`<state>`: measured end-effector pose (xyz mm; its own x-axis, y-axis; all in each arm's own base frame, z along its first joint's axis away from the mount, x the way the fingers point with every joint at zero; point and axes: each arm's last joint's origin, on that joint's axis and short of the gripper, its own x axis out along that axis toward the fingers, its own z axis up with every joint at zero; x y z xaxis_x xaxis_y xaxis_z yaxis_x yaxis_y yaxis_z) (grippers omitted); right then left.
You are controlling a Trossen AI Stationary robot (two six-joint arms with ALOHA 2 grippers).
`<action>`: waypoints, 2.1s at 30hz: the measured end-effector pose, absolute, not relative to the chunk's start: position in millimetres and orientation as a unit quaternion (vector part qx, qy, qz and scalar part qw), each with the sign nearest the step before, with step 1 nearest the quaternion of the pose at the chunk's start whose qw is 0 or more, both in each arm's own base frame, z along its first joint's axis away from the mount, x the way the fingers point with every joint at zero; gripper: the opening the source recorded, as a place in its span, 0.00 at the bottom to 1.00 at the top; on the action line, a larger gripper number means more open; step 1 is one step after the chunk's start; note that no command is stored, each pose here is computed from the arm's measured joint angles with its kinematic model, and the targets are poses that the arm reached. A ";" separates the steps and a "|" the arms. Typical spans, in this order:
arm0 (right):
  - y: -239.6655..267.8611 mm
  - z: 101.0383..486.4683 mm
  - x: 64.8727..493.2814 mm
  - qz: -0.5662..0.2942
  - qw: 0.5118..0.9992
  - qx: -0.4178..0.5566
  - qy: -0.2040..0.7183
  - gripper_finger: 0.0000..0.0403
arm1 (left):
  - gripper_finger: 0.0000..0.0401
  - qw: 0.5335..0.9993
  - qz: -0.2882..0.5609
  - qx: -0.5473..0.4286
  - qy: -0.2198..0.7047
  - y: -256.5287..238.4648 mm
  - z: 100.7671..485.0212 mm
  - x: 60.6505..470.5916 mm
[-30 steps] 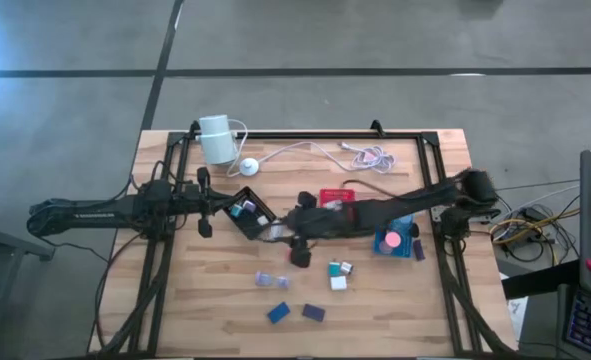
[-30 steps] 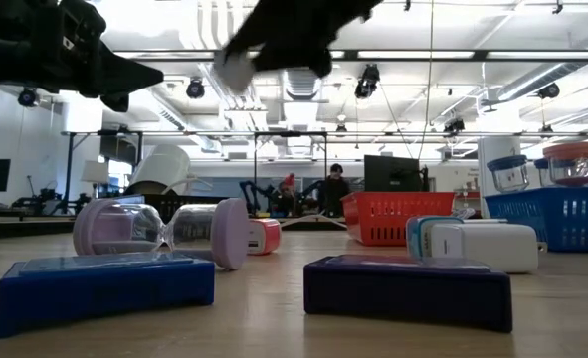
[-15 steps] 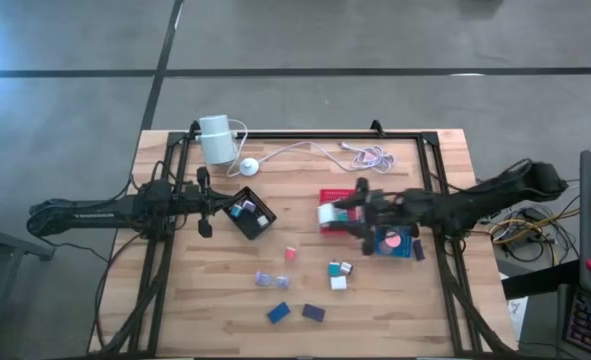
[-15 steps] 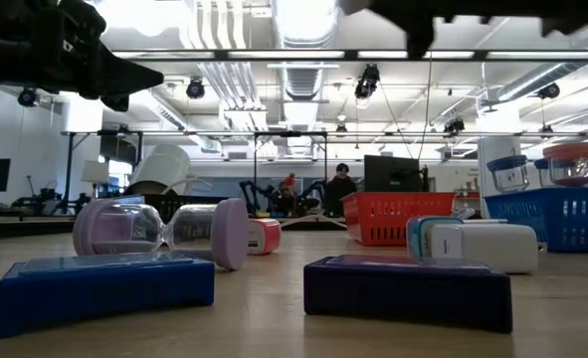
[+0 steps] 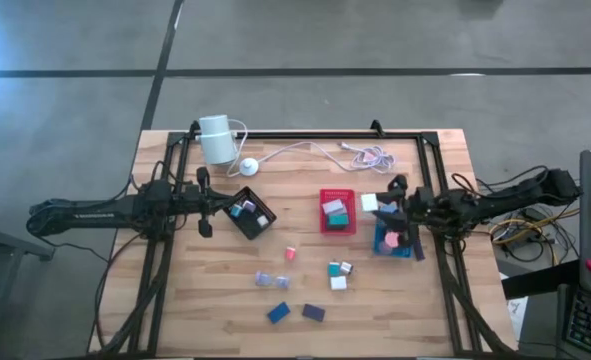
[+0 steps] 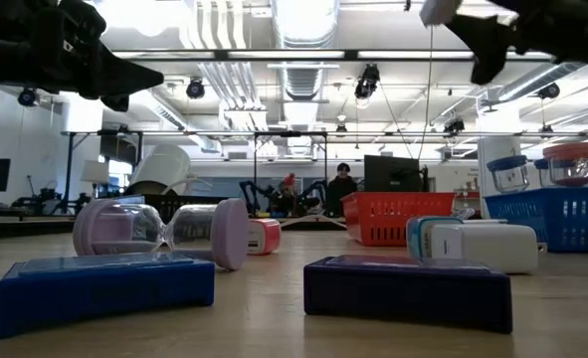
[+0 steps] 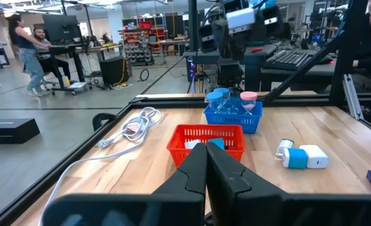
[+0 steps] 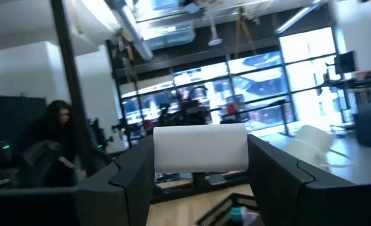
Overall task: Pick & Place Office items
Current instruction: Put the top white charger adaptor into the black bin
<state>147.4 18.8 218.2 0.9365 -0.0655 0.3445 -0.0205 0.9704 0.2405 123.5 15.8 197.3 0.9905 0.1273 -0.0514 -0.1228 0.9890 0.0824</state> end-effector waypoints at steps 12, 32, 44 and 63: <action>13.0 206.6 117.3 -0.025 0.977 0.102 -0.188 0.50 | 0.02 0.997 0.063 0.038 0.029 15.8 197.3 123.5; 16.8 235.2 159.2 -0.094 0.989 0.107 -0.037 0.50 | 0.02 0.997 0.063 0.041 0.019 15.8 199.2 123.6; 35.0 266.1 297.2 -0.103 0.978 -0.026 0.177 0.50 | 0.02 0.997 0.063 0.042 0.021 15.8 198.8 123.6; -9.4 248.1 465.7 0.069 0.939 -0.096 0.323 0.50 | 0.02 0.997 0.063 0.047 0.027 15.8 197.7 123.5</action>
